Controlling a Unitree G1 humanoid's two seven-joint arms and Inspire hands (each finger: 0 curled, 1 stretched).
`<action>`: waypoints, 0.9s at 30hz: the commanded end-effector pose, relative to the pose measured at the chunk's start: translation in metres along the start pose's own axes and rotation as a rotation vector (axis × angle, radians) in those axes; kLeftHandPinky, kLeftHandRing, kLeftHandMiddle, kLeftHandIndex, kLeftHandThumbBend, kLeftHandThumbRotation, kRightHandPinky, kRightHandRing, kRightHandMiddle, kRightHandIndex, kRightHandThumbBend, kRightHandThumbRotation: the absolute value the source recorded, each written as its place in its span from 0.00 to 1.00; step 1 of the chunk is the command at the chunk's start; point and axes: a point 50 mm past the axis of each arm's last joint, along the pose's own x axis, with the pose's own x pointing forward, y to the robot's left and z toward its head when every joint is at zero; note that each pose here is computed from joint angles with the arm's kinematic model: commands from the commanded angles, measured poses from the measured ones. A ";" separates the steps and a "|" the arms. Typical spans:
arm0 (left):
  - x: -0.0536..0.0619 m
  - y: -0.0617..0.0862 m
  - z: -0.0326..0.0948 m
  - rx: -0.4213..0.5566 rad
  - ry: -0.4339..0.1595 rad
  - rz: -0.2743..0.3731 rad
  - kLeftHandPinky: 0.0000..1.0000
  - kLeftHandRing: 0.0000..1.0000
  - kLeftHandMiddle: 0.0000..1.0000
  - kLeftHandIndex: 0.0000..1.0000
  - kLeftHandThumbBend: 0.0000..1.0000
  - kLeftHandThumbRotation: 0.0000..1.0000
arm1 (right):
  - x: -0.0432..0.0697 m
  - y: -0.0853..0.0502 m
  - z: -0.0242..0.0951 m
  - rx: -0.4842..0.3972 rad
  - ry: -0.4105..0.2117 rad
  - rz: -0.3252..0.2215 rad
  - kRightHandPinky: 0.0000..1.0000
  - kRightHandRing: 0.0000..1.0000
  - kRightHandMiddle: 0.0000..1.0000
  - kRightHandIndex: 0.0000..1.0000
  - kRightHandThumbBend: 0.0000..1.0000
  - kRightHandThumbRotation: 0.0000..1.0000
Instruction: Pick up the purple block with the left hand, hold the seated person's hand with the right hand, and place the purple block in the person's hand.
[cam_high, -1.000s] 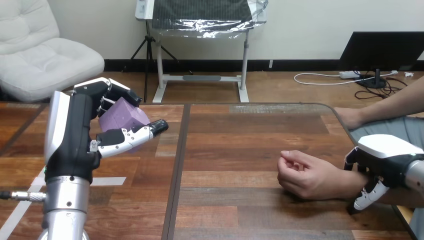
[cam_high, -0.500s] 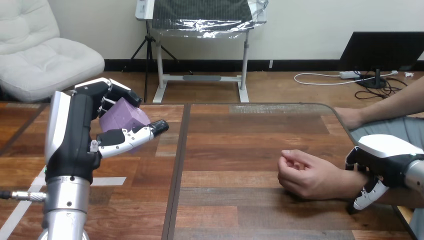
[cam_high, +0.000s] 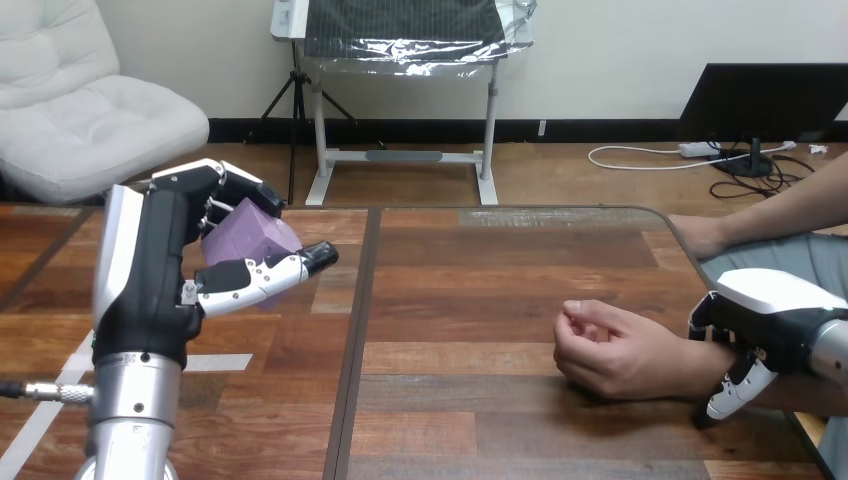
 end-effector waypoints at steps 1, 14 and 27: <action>0.016 0.004 0.019 -0.036 -0.104 0.031 0.33 0.36 0.40 0.40 0.73 0.00 | -0.003 0.011 -0.010 0.068 0.043 0.038 0.26 0.33 0.41 0.49 0.83 0.14; 0.023 -0.001 0.012 -0.083 -0.057 -0.013 0.35 0.37 0.40 0.40 0.73 0.00 | -0.005 -0.001 -0.008 0.103 0.002 -0.021 0.26 0.32 0.39 0.46 0.80 0.12; 0.035 -0.007 0.003 -0.111 -0.045 -0.047 0.34 0.37 0.40 0.40 0.74 0.00 | -0.006 -0.015 -0.005 0.136 -0.023 -0.059 0.30 0.35 0.41 0.45 0.77 0.15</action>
